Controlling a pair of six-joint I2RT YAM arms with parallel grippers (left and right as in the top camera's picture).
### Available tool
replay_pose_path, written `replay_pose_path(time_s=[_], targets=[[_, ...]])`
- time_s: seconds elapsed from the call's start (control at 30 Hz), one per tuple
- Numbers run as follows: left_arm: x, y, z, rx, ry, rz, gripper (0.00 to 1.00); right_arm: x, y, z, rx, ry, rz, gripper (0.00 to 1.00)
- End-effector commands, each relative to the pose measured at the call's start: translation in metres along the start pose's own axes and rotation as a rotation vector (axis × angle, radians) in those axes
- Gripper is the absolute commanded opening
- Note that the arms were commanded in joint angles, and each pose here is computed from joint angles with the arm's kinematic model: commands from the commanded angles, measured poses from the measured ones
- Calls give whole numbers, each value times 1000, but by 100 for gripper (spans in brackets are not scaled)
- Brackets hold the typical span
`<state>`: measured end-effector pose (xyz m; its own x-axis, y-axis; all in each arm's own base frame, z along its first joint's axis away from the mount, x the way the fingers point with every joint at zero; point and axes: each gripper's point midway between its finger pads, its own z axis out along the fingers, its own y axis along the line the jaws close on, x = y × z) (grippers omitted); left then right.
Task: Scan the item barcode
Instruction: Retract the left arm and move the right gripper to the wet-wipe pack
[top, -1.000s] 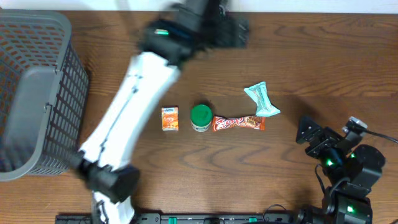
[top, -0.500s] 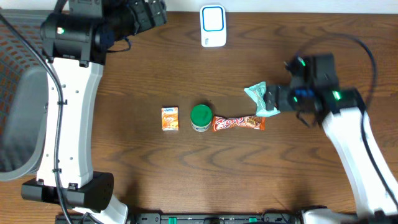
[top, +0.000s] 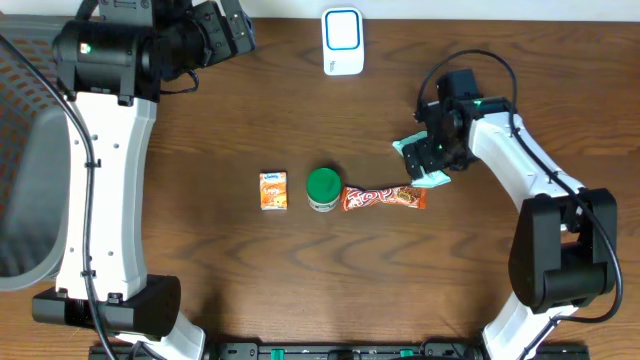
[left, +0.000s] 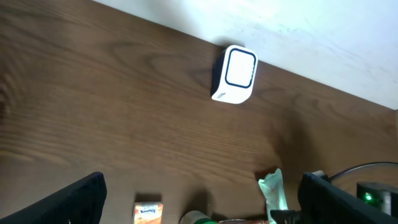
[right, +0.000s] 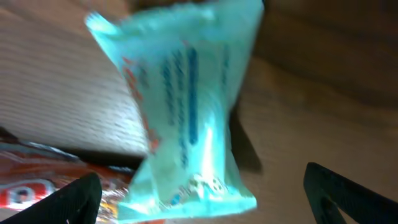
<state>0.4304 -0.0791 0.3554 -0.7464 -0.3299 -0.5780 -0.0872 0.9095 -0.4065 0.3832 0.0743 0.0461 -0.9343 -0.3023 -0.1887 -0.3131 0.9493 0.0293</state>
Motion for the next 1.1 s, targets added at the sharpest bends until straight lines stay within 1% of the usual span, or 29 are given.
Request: replay_pose_path(time_s=[0.0,0.2,0.3,0.37,0.53,0.57,0.63,0.7,0.8,0.87,0.97,1.03,1.07], targets=[[-3,1,-10,-7,-24,20,98,-20,21,-7,-74,-83,-52,99],[0,3,-10,-16,-14,18,98,-29,21,15,-83,-94,-51,99],[0,3,-10,-17,-12,18,98,-33,20,25,-82,-100,-51,96],[1,4,-10,-19,-7,25,98,-35,18,27,-72,-107,-50,95],[7,6,-10,-29,14,36,98,-37,5,27,1,-110,-37,90],[7,7,-10,-30,16,35,98,-37,3,27,13,-109,-36,88],[8,7,-11,-31,20,34,98,-37,0,27,30,-107,-33,75],[9,7,-11,-33,24,34,98,-36,-4,27,51,-104,-10,67],[12,9,-11,-38,37,39,98,-35,-10,27,86,-101,20,64],[13,9,-11,-40,42,54,98,-35,-11,27,86,-101,21,64],[8,11,-13,-52,17,82,98,-33,-11,28,85,-95,24,73],[0,17,-21,-97,-36,87,98,-28,-10,31,83,-84,32,74],[-6,19,-28,-119,-70,90,98,-26,-10,33,82,-79,45,72]])
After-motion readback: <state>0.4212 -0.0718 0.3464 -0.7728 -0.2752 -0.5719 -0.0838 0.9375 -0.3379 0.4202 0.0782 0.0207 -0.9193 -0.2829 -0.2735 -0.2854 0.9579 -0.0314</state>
